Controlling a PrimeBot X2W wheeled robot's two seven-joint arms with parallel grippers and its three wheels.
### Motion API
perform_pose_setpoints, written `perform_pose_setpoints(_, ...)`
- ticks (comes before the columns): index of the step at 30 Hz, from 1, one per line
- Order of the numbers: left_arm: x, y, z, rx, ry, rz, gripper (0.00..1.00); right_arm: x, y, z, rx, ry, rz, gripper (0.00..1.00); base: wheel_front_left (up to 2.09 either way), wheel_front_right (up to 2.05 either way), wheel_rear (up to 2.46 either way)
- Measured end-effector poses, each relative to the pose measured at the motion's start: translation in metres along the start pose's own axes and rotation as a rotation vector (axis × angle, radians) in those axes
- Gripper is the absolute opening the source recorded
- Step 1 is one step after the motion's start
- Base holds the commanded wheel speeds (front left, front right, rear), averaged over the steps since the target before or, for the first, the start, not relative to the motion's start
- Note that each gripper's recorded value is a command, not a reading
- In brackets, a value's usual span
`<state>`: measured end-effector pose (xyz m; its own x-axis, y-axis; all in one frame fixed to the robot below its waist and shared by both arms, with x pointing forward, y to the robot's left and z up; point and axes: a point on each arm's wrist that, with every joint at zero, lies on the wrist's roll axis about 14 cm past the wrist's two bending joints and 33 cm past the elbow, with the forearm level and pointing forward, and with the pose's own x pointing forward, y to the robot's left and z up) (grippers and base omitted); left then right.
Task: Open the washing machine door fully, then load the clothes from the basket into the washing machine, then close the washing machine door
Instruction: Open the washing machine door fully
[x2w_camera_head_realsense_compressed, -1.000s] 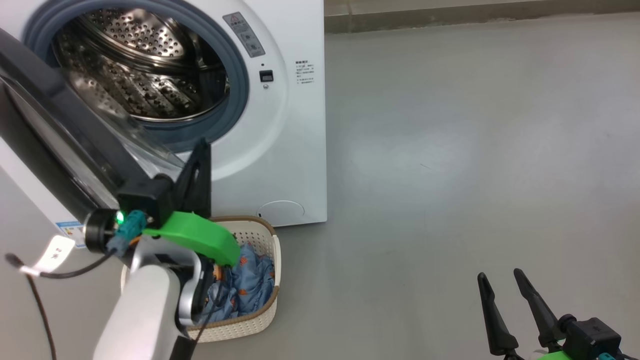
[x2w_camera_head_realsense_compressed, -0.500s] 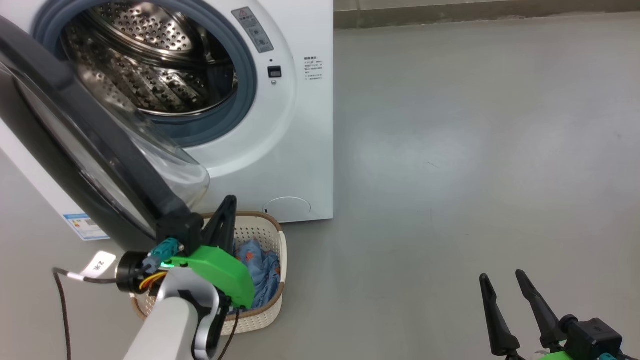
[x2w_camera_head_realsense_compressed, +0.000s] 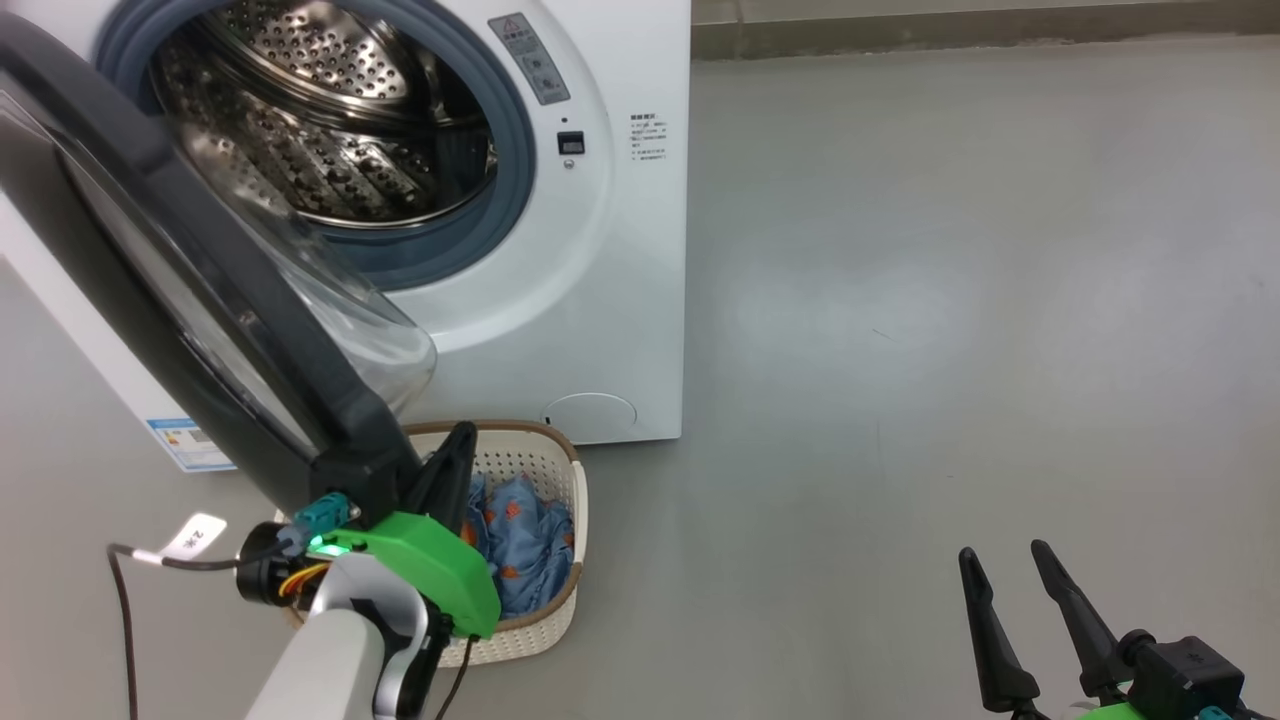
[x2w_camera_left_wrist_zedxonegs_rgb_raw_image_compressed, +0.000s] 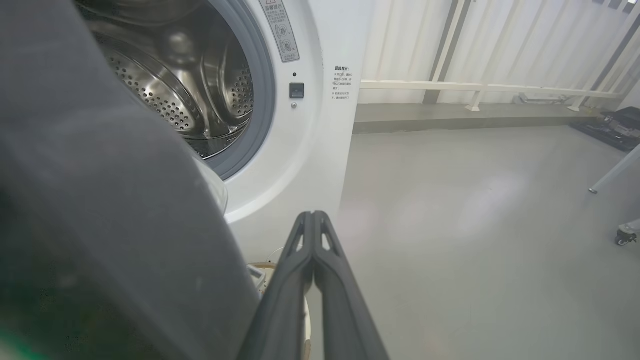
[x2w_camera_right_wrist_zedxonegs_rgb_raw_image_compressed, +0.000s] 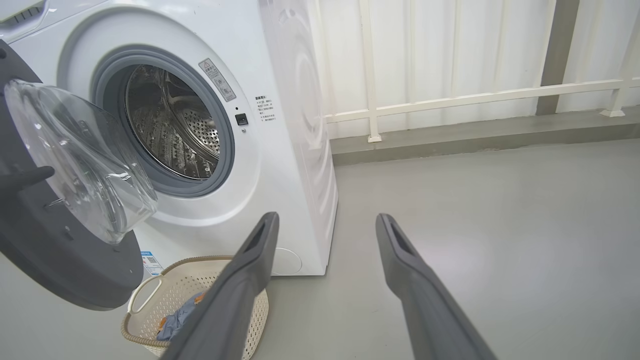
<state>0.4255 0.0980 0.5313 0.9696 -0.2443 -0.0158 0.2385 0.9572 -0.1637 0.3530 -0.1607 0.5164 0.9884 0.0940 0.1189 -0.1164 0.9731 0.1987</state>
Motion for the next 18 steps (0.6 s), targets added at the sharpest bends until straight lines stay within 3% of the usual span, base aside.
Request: perform_pose_setpoints(18,-0.024,0.02,0.005,-0.019,-0.027,0.072,0.0,0.015,0.035,-0.007,0.012,0.016,0.113,1.0,0.0,0.0,0.0)
